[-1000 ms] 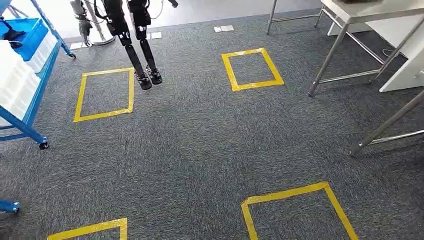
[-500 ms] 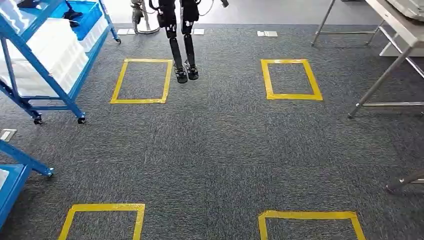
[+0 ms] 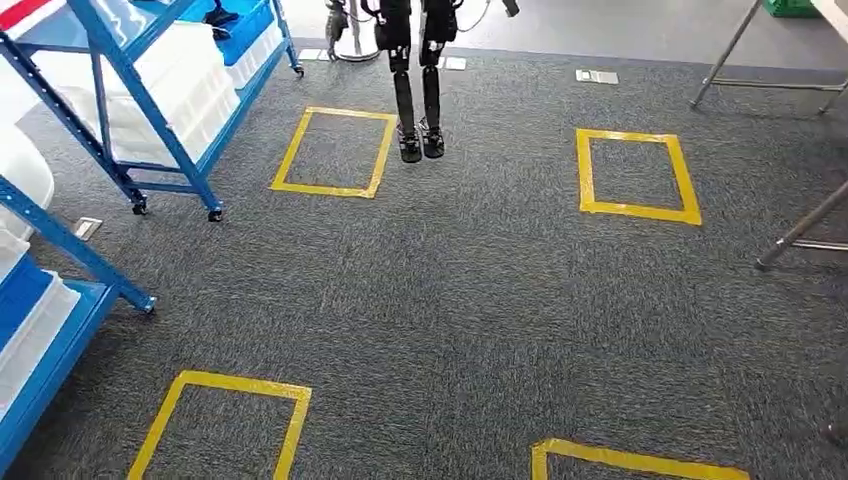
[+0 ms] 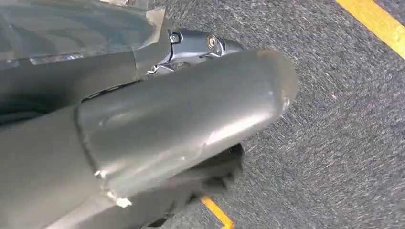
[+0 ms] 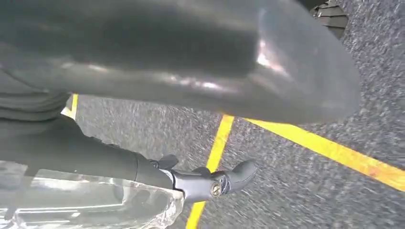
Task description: Take the parts from the cabinet and place them on the table.
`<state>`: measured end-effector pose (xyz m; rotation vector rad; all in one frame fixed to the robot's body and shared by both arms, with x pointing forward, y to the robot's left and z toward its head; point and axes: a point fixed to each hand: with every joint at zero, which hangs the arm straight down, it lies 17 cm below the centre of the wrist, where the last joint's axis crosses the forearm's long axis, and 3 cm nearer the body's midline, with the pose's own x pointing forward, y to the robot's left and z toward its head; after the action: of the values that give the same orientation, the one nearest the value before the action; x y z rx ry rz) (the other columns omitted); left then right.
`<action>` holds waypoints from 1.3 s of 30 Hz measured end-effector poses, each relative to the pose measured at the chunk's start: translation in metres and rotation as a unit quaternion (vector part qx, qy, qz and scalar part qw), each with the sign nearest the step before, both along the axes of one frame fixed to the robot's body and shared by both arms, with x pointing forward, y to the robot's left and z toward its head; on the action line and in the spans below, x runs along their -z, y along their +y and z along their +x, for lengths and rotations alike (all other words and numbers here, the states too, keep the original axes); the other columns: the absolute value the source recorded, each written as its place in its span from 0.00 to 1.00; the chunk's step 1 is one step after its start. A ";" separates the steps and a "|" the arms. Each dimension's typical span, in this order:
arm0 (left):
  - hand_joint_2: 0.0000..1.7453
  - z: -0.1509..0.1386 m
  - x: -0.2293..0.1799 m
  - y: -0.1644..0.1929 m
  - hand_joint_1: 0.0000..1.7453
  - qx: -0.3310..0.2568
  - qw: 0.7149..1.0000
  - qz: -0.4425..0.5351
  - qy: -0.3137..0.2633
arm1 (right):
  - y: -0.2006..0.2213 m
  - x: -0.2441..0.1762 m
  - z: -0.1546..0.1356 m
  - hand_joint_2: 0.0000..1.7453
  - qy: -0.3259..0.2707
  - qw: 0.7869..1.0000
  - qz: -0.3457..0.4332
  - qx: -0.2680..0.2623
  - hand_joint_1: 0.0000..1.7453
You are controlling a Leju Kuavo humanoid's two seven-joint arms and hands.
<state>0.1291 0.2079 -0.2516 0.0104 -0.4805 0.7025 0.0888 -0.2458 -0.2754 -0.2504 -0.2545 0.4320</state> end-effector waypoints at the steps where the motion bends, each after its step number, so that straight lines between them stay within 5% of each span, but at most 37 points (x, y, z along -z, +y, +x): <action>1: 0.00 0.002 0.000 0.000 0.00 0.001 1.000 0.000 -0.002 | 0.000 0.000 0.000 0.00 0.000 1.000 0.000 0.000 0.00; 39: 0.00 0.009 -0.005 -0.014 0.00 0.026 0.999 -0.016 -0.018 | 0.029 -0.004 0.013 0.00 -0.025 0.998 0.060 -0.019 0.00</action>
<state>0.1382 0.1936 -0.2470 -0.0448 -0.5021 0.6601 0.1014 -0.2172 -0.2717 -0.1383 -0.3331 0.4477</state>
